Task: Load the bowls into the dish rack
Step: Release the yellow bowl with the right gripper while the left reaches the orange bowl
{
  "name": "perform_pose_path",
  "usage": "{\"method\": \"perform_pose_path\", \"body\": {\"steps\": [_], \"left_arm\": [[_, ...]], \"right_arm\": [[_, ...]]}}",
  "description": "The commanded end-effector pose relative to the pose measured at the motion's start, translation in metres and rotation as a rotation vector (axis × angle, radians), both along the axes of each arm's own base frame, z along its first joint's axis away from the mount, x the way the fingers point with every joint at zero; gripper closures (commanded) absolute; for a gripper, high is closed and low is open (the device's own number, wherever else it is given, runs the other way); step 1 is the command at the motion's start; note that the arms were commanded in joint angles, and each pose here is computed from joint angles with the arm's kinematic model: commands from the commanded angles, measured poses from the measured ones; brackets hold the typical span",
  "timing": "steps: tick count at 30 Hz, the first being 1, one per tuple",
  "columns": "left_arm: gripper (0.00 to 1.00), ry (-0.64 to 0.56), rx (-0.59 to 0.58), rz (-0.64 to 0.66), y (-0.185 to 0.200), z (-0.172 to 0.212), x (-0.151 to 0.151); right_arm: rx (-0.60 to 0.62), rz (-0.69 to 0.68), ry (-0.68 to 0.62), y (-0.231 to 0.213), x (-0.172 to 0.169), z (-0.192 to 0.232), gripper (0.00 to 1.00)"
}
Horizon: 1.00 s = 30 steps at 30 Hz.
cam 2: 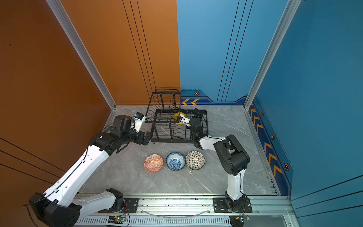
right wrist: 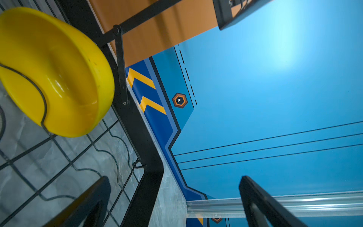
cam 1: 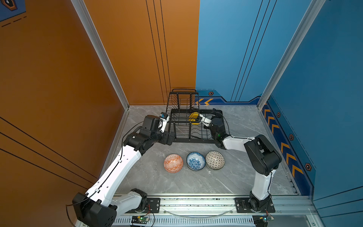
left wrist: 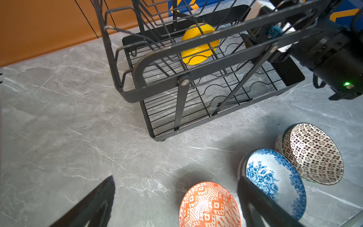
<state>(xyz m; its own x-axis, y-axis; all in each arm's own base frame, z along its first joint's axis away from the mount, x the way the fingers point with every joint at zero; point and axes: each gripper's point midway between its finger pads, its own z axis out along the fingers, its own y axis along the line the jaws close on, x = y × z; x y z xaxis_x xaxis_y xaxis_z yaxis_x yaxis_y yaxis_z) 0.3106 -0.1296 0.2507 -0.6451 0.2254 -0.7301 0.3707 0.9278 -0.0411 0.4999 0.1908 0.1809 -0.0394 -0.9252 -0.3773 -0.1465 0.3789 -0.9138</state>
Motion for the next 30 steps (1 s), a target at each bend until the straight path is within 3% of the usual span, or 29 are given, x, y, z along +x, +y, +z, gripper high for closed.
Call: {"method": "perform_pose_path", "body": {"steps": [1,7,13,15,19,30], "left_arm": [[0.02,0.002,-0.009,0.05,0.009,-0.001,-0.003],[0.02,0.024,-0.026,0.083,0.013,-0.008,-0.007],[0.02,0.039,-0.036,0.106,0.018,-0.013,-0.015],[0.02,0.053,-0.041,0.116,0.02,-0.016,-0.018],[0.02,0.1,-0.048,0.165,0.025,-0.029,-0.025],[0.02,0.289,-0.083,0.255,0.028,-0.085,-0.042]], "right_arm": [[0.125,-0.082,0.053,-0.021,-0.016,0.006,0.0],[0.303,-0.139,0.184,-0.037,-0.045,0.019,0.0],[0.344,-0.127,0.302,-0.043,-0.074,0.024,0.0],[0.418,-0.165,0.365,-0.046,-0.081,0.033,0.0],[0.615,-0.228,0.563,-0.047,-0.1,0.044,0.0],[0.786,-0.304,0.764,-0.048,-0.136,0.051,0.0]]}}
